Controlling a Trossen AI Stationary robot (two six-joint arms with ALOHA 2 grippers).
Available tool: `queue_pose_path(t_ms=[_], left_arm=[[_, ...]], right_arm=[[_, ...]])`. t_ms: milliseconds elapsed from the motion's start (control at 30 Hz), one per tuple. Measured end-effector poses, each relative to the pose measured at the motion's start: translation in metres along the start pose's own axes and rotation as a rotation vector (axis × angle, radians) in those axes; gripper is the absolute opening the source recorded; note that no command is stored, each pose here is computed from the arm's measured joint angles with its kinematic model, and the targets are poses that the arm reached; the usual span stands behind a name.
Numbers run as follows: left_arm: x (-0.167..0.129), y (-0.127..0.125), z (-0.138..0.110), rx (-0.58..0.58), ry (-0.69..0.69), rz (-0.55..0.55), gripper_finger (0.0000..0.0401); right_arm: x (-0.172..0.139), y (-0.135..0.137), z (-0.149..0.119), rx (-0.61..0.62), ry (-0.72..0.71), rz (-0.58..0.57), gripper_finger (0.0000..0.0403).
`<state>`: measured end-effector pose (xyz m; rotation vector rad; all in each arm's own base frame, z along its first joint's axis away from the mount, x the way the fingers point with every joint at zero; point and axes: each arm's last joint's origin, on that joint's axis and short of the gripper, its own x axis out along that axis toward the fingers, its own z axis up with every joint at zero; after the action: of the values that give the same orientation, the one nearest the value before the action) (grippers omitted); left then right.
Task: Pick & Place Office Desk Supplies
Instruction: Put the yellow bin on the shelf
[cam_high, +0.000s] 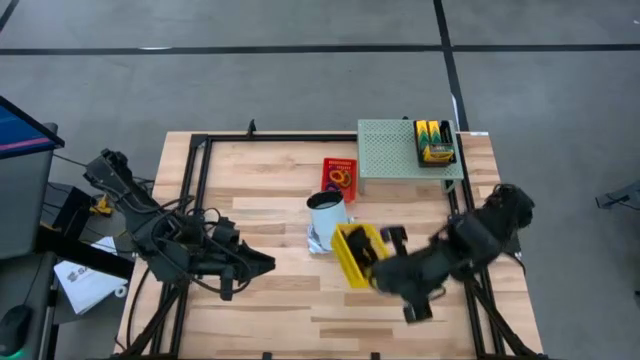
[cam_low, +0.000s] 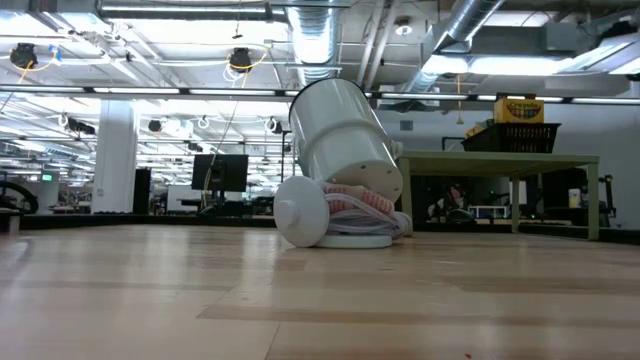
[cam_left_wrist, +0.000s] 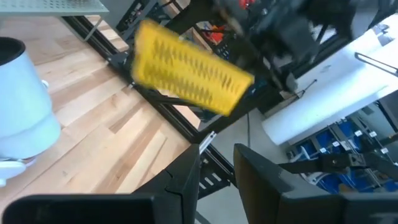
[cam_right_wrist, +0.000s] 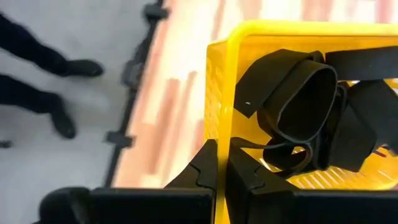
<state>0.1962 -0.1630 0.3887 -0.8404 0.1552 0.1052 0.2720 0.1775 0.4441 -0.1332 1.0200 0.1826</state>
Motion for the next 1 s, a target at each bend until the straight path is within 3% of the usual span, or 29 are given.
queue_pose_path(t_ms=[200,533,900,1000], left_arm=[[0.008,0.003,-0.001,-0.022,-0.011,0.025,0.0094],[0.009,0.003,0.001,-0.041,-0.05,0.037,0.0094],[0.009,0.001,0.002,-0.058,-0.064,0.029,0.0094],[0.009,0.001,0.003,-0.064,-0.067,0.024,0.0094]], right_arm=[[-0.01,-0.046,0.005,0.006,-0.041,-0.108,0.0003],[0.001,-0.112,0.013,0.072,-0.003,-0.254,0.0003],[0.006,-0.211,0.0,0.382,0.058,-0.41,0.0003],[0.016,-0.24,-0.005,0.485,0.091,-0.403,0.0003]])
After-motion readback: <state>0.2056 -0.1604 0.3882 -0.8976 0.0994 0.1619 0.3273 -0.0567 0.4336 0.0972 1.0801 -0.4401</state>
